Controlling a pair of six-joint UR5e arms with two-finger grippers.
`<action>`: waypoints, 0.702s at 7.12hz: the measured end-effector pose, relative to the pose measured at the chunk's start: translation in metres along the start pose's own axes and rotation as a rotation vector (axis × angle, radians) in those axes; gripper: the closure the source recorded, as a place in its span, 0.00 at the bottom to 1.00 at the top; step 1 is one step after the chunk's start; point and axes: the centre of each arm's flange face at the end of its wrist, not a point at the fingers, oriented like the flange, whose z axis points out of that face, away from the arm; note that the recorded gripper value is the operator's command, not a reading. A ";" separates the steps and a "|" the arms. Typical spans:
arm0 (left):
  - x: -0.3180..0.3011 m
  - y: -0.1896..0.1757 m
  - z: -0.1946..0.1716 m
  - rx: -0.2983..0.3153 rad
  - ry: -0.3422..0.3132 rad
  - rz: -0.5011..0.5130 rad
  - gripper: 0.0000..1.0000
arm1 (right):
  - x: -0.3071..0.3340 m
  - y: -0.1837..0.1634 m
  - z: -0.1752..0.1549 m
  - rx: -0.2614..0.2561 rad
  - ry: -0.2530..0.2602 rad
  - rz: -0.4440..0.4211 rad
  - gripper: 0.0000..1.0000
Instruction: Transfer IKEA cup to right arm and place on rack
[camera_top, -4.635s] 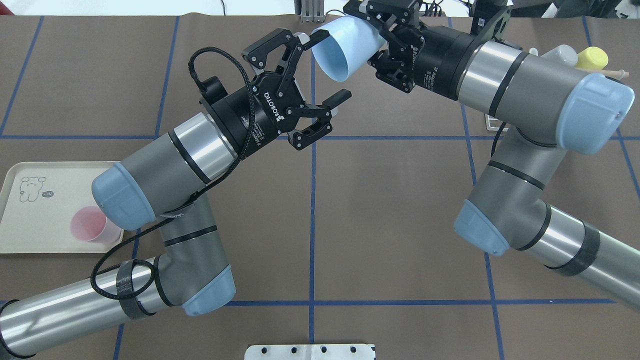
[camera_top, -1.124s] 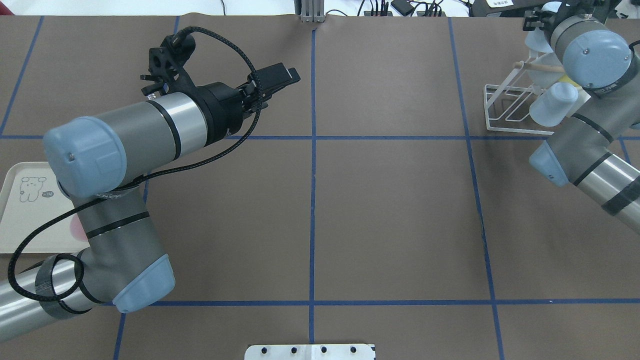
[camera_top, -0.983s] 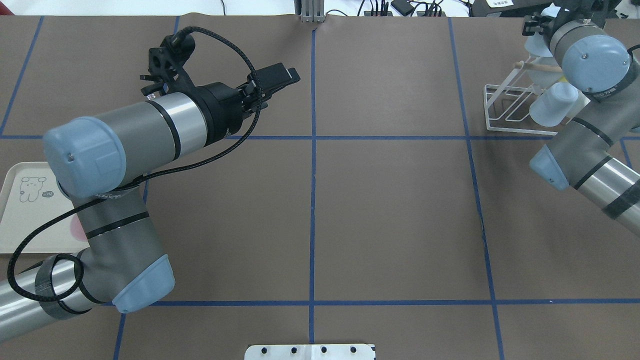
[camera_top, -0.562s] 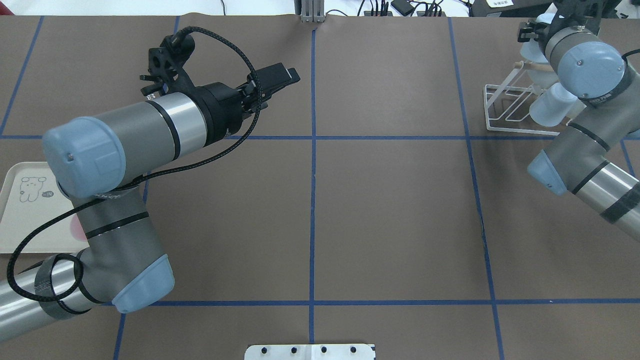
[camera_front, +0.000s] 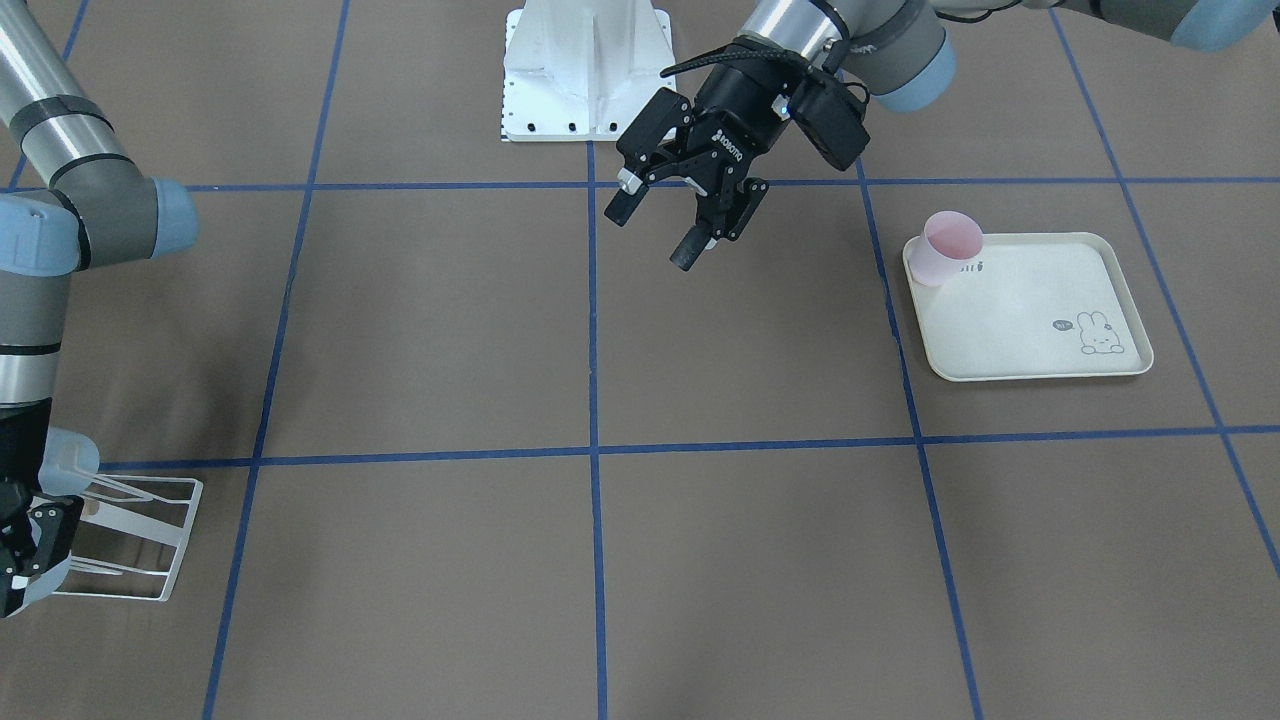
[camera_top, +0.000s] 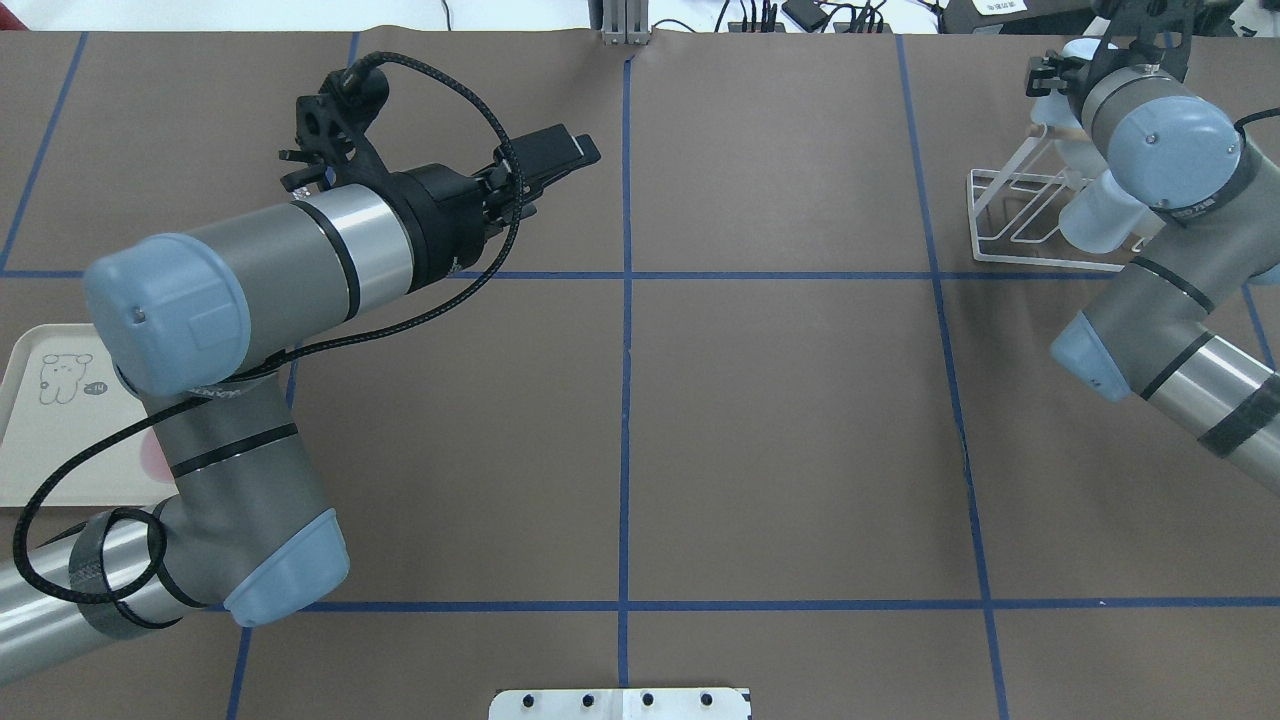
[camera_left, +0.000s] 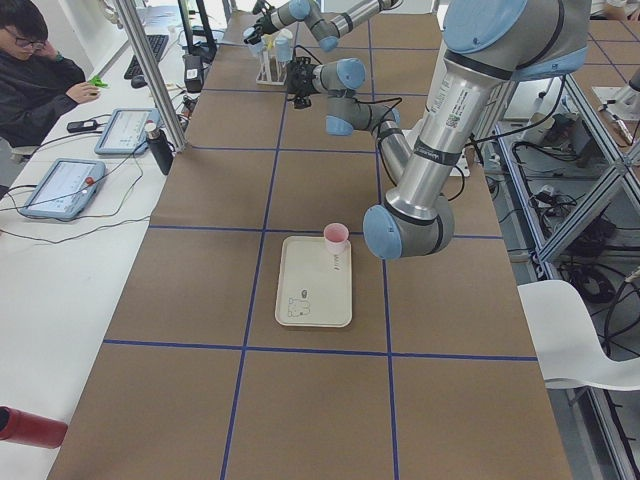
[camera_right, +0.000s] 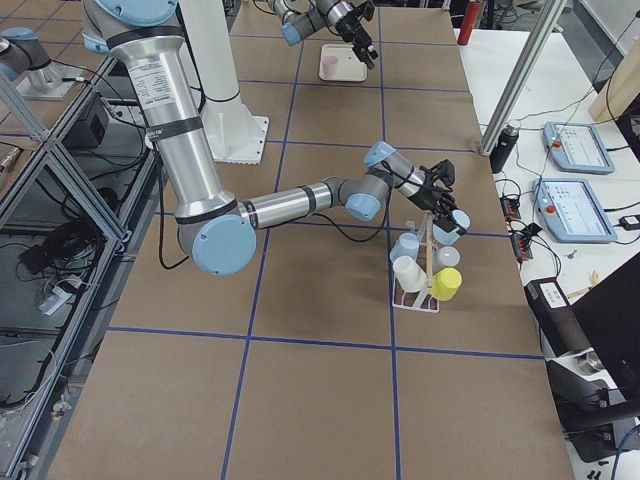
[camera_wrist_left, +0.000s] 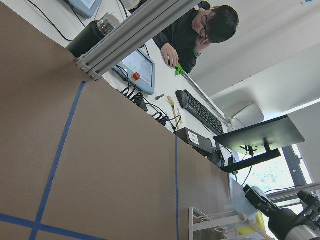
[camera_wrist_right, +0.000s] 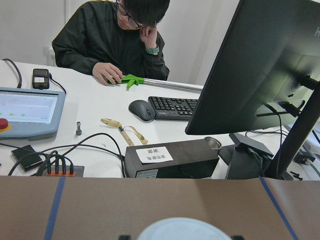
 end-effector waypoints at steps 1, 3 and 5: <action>0.000 0.000 0.000 0.000 0.001 0.000 0.00 | -0.001 0.002 0.000 -0.003 -0.002 -0.002 0.00; 0.001 0.000 -0.001 0.000 0.004 -0.002 0.00 | 0.002 0.006 0.000 -0.006 0.001 -0.003 0.00; 0.002 0.000 -0.002 0.000 0.007 -0.001 0.00 | 0.005 0.007 -0.007 0.014 -0.046 0.012 0.00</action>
